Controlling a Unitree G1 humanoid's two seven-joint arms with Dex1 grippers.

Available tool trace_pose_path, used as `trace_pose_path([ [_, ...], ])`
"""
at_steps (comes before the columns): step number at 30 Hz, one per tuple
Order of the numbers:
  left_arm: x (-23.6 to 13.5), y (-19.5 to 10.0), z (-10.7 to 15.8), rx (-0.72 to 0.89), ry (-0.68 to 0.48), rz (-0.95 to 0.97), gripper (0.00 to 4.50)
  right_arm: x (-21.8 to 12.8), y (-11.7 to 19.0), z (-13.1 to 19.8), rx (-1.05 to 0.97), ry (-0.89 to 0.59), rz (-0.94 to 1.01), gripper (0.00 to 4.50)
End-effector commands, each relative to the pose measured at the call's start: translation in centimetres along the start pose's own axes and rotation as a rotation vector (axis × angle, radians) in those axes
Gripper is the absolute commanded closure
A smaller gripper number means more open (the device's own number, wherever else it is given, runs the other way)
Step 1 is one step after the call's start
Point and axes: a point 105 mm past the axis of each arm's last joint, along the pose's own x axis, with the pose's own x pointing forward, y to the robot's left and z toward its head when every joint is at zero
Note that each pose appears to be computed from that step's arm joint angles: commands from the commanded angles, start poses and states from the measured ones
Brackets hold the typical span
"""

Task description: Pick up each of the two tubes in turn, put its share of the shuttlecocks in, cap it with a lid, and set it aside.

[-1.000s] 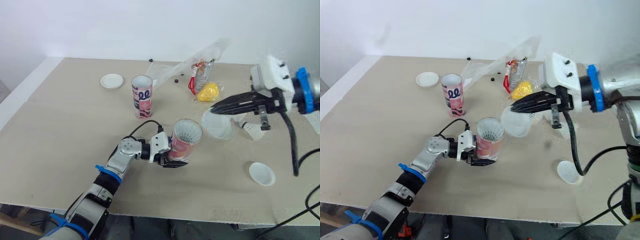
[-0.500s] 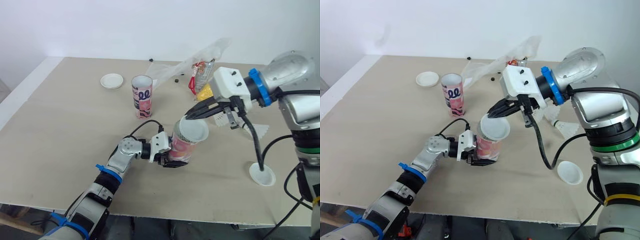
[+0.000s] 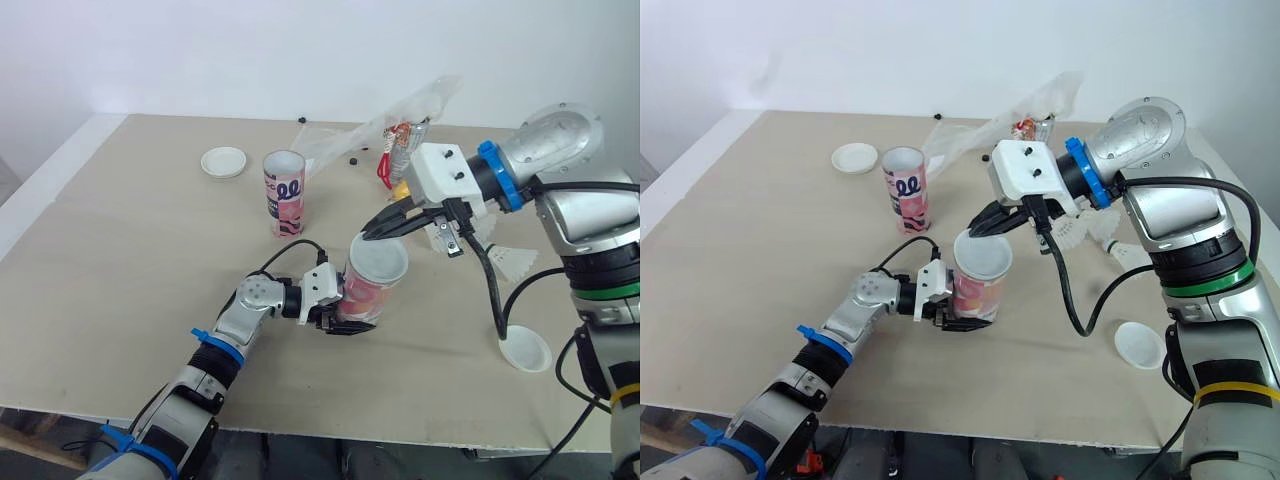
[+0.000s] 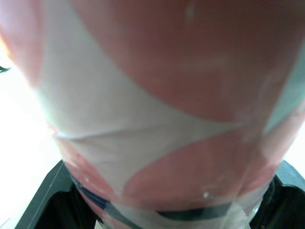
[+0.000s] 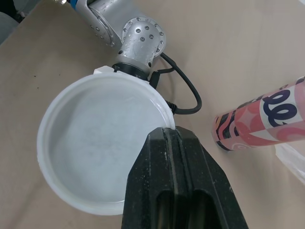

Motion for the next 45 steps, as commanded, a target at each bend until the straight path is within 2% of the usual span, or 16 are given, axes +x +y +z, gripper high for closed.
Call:
trace_pose_path([
  [1, 0.0, -0.2, -1.0, -0.023, 0.04, 0.006, 1.07, -0.3, 0.2, 1.0, -0.068, 0.009, 0.037, 4.41],
  [7, 0.0, -0.2, -1.0, -0.027, 0.04, 0.011, 1.07, -0.1, 0.5, 0.5, -0.058, 0.032, 0.06, 4.41],
  [10, 0.0, -0.2, -1.0, -0.029, 0.039, 0.011, 1.07, 0.0, 0.8, 0.3, -0.027, 0.026, 0.073, 3.41],
  [12, 0.0, -0.2, -1.0, -0.031, 0.039, 0.012, 1.07, -0.2, 0.8, 0.5, -0.025, 0.015, 0.065, 3.01],
  [13, -0.1, -0.2, -1.0, -0.033, 0.039, 0.013, 1.07, -0.4, 0.6, 0.5, -0.023, 0.011, 0.054, 2.44],
  [14, -0.1, -0.2, -1.0, -0.034, 0.038, 0.013, 1.07, -0.5, 0.6, 0.6, -0.021, 0.008, 0.047, 2.27],
  [15, -0.1, -0.2, -1.0, -0.035, 0.038, 0.014, 1.07, -0.7, 0.5, 0.6, -0.014, 0.005, 0.037, 1.76],
  [23, -0.1, -0.2, -1.0, -0.035, 0.04, 0.013, 1.07, -3.6, -1.1, 2.1, 0.17, -0.185, -0.132, 1.76],
  [27, -0.2, -0.2, -1.0, -0.036, 0.04, 0.014, 1.07, -4.4, 0.1, 2.2, 0.335, -0.336, -0.147, 1.76],
  [29, -0.3, -0.2, -1.0, -0.036, 0.041, 0.014, 1.07, -4.1, 0.9, 1.7, 0.361, -0.329, -0.131, 2.32],
  [30, -0.3, -0.2, -1.0, -0.036, 0.041, 0.013, 1.07, -3.8, 1.3, 1.4, 0.368, -0.322, -0.127, 2.43],
  [31, -0.3, -0.1, -1.0, -0.036, 0.041, 0.013, 1.07, -3.5, 1.4, 1.3, 0.375, -0.318, -0.13, 2.92],
  [32, -0.3, -0.1, -1.0, -0.036, 0.042, 0.013, 1.07, -3.1, 1.6, 1.2, 0.383, -0.317, -0.134, 3.09],
  [33, -0.3, -0.1, -1.0, -0.035, 0.042, 0.012, 1.07, -2.8, 1.8, 1.2, 0.391, -0.317, -0.133, 3.72],
  [35, -0.2, -0.1, -1.0, -0.035, 0.043, 0.011, 1.07, -2.0, 2.1, 1.3, 0.396, -0.314, -0.126, 4.45],
  [45, -0.2, -0.1, -1.1, -0.041, 0.043, 0.017, 1.07, 0.7, 3.6, 0.0, 0.398, -0.202, -0.046, 4.45],
])
